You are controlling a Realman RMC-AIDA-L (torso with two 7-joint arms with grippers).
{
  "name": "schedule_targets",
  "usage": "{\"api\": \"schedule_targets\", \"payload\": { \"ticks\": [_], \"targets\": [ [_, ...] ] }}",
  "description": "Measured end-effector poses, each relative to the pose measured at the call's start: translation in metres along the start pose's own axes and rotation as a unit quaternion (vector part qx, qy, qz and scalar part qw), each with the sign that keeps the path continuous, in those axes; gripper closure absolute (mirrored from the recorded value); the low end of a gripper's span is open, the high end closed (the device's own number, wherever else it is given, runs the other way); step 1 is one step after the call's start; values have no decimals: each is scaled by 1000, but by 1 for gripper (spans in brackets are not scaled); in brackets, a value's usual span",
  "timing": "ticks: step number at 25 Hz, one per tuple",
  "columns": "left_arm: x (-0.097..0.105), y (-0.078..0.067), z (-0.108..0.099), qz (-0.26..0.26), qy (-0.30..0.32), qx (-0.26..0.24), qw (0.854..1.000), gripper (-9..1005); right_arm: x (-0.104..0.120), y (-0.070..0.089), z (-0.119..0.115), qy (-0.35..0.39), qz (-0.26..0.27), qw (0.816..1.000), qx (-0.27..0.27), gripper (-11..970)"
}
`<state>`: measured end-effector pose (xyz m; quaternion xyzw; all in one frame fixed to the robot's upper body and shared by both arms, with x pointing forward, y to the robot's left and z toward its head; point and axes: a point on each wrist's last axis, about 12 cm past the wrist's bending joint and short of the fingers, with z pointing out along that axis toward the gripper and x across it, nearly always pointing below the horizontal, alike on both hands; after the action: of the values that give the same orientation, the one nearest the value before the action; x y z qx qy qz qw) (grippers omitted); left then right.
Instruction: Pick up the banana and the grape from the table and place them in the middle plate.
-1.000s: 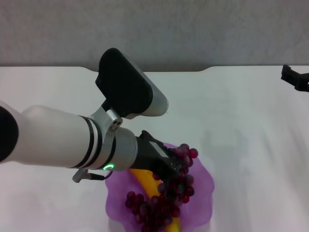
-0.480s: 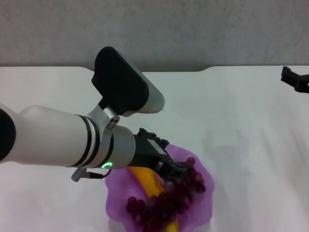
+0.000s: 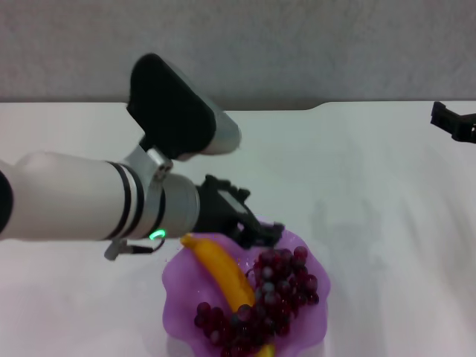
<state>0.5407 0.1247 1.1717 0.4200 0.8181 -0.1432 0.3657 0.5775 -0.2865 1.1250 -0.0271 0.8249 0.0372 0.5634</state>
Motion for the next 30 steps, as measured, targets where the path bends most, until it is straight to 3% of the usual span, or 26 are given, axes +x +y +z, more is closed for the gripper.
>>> {"api": "schedule_targets", "payload": {
  "ticks": [2,9,15,22,27,29,30],
  "targets": [
    [-1,3,-1,-1,-8,-6,1000,236,0,1,0,0,-1,1000,-1,96],
    [-3,61,-26,-66,-128,-118,982,232,-4,7,3,-4,-6,1000,-10,96],
    [19,92,-47,-93,-216,-228,945,233,-5,10,4,-5,-8,1000,-14,96],
    [62,120,-44,-118,-252,-329,902,234,-5,5,6,-14,-5,1000,-8,96],
    [89,133,-39,-158,-270,-370,875,235,-1,1,13,-24,1,1000,-3,96],
    [100,140,-40,-198,-290,-381,855,236,-1,-2,15,-33,3,999,1,96],
    [100,140,-40,-198,-290,-381,855,236,0,-3,16,-37,4,999,2,96]
  ]
}}
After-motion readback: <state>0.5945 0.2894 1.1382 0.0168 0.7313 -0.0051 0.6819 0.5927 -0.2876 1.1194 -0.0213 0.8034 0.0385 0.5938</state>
